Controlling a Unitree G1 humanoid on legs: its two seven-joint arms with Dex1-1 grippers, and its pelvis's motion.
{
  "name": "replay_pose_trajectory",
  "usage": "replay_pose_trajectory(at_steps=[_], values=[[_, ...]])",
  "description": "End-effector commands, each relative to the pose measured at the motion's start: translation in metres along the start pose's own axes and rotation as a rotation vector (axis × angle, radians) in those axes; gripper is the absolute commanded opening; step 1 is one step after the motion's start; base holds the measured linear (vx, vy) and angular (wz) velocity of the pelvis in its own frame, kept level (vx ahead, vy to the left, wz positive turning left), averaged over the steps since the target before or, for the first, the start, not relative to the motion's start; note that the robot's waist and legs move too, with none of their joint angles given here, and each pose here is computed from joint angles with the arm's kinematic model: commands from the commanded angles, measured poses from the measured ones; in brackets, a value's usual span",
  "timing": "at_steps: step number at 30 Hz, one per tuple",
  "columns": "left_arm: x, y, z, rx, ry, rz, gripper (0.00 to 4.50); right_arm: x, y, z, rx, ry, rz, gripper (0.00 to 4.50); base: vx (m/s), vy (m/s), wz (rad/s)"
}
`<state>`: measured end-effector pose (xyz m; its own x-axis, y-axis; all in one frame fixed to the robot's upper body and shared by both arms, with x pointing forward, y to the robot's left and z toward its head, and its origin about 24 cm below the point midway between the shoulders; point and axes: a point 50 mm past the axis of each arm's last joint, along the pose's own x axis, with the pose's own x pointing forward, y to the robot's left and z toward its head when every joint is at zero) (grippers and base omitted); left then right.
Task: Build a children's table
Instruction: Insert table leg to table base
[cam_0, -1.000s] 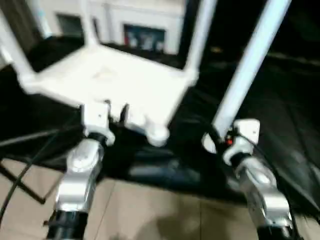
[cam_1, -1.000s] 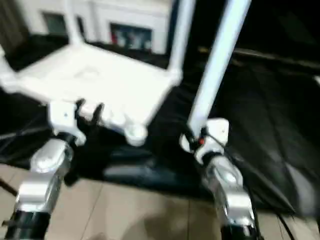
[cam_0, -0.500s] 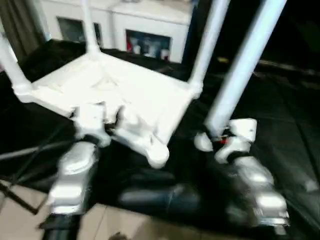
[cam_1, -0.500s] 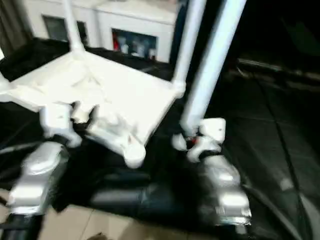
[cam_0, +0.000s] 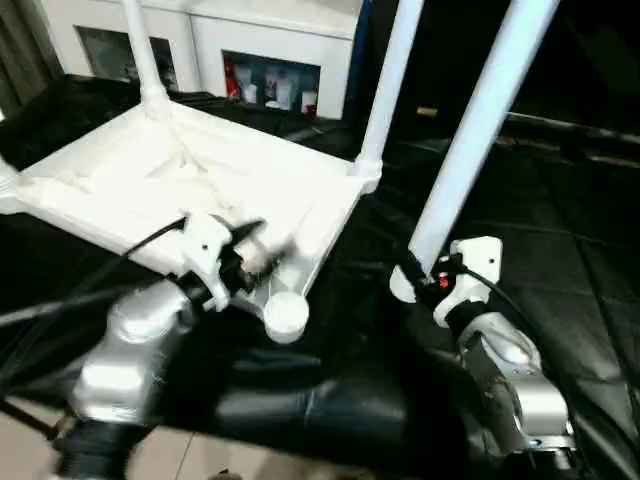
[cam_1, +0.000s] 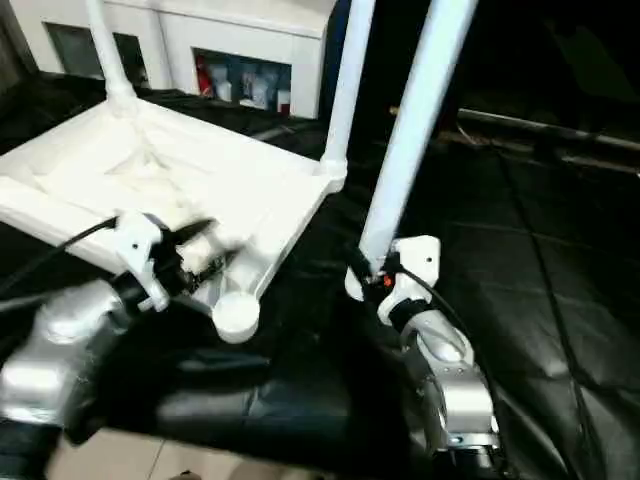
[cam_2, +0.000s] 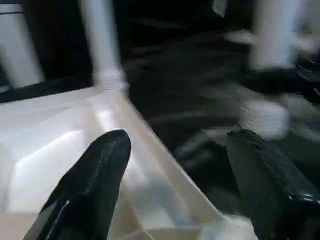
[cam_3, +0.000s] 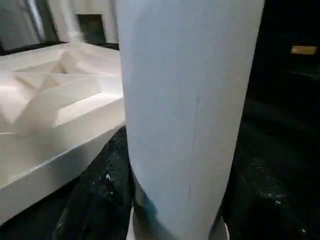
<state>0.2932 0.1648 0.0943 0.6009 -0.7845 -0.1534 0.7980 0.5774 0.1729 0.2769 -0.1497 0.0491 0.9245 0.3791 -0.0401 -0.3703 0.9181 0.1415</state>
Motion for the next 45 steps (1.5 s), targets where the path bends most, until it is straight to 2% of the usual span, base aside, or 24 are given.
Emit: replay_pose_trajectory(at_steps=[1, 3, 4, 8, 10, 13, 14, 19, 20, 25, 26, 29, 31, 35, 36, 40, 41, 42, 45], values=[[-0.001, 0.011, 0.004, 0.083, 0.073, -0.089, 3.87, 0.000, -0.004, 0.015, -0.013, -0.067, 0.026, 1.91, -0.062, -0.019, 0.12], [-0.003, 0.015, 0.006, 0.108, 0.102, -0.113, 4.08, -0.001, -0.005, 0.016, -0.013, -0.069, 0.033, 1.91, -0.063, -0.014, 0.02], [-0.007, 0.022, 0.008, 0.139, 0.172, -0.187, 4.17, -0.002, -0.005, 0.016, -0.024, -0.065, 0.053, 1.91, -0.067, -0.010, -0.02], [-0.018, 0.039, 0.012, 0.270, 0.346, -0.304, 4.17, -0.005, -0.004, 0.015, -0.053, -0.050, 0.100, 1.91, -0.013, -0.001, 0.00], [-0.019, 0.045, 0.012, 0.303, 0.398, -0.340, 3.86, -0.006, -0.003, 0.015, -0.062, -0.046, 0.108, 1.91, 0.000, 0.000, 0.00], [-0.015, 0.051, 0.010, 0.351, 0.434, -0.372, 3.79, -0.007, -0.003, 0.014, -0.069, -0.043, 0.110, 1.91, 0.000, 0.000, 0.00], [-0.013, 0.054, 0.008, 0.376, 0.466, -0.388, 3.60, -0.008, -0.004, 0.014, -0.073, -0.040, 0.109, 1.91, 0.000, 0.000, 0.00], [-0.006, 0.057, 0.007, 0.424, 0.487, -0.429, 3.33, -0.008, -0.002, 0.013, -0.075, -0.040, 0.114, 1.91, 0.000, 0.000, 0.00], [-0.004, 0.057, 0.006, 0.430, 0.495, -0.450, 3.06, -0.008, -0.001, 0.013, -0.077, -0.037, 0.119, 1.91, 0.000, 0.000, 0.00], [0.006, 0.058, -0.001, 0.486, 0.555, -0.521, 2.79, -0.010, 0.003, 0.012, -0.085, -0.032, 0.138, 1.91, 0.000, 0.000, 0.00], [0.006, 0.058, -0.001, 0.486, 0.555, -0.521, 2.53, -0.010, 0.003, 0.012, -0.085, -0.032, 0.138, 1.91, 0.000, 0.000, 0.00], [0.004, 0.060, -0.001, 0.502, 0.608, -0.578, 2.47, -0.013, 0.005, 0.012, -0.088, -0.030, 0.143, 1.91, 0.000, 0.000, 0.00], [0.002, 0.062, 0.000, 0.504, 0.630, -0.596, 2.09, -0.015, 0.005, 0.012, -0.087, -0.029, 0.141, 1.91, 0.000, 0.000, 0.00], [0.001, 0.067, 0.004, 0.484, 0.623, -0.600, 1.99, -0.019, 0.003, 0.010, -0.086, -0.022, 0.130, 1.91, 0.000, 0.000, 0.00], [0.000, 0.069, 0.006, 0.484, 0.622, -0.603, 1.71, -0.019, 0.003, 0.010, -0.085, -0.021, 0.128, 1.91, 0.000, 0.000, 0.00], [0.001, 0.070, 0.010, 0.480, 0.599, -0.600, 1.57, -0.019, 0.003, 0.010, -0.085, -0.019, 0.126, 1.91, 0.000, 0.000, 0.00], [0.001, 0.071, 0.012, 0.477, 0.588, -0.595, 1.28, -0.019, 0.003, 0.010, -0.085, -0.019, 0.127, 1.91, 0.000, 0.000, 0.00], [0.002, 0.072, 0.014, 0.482, 0.579, -0.591, 1.19, -0.019, 0.003, 0.010, -0.086, -0.019, 0.127, 1.91, 0.000, 0.000, 0.00], [0.001, 0.071, 0.014, 0.481, 0.592, -0.611, 1.19, -0.017, 0.003, 0.009, -0.085, -0.019, 0.129, 1.91, 0.000, 0.000, 0.00]])
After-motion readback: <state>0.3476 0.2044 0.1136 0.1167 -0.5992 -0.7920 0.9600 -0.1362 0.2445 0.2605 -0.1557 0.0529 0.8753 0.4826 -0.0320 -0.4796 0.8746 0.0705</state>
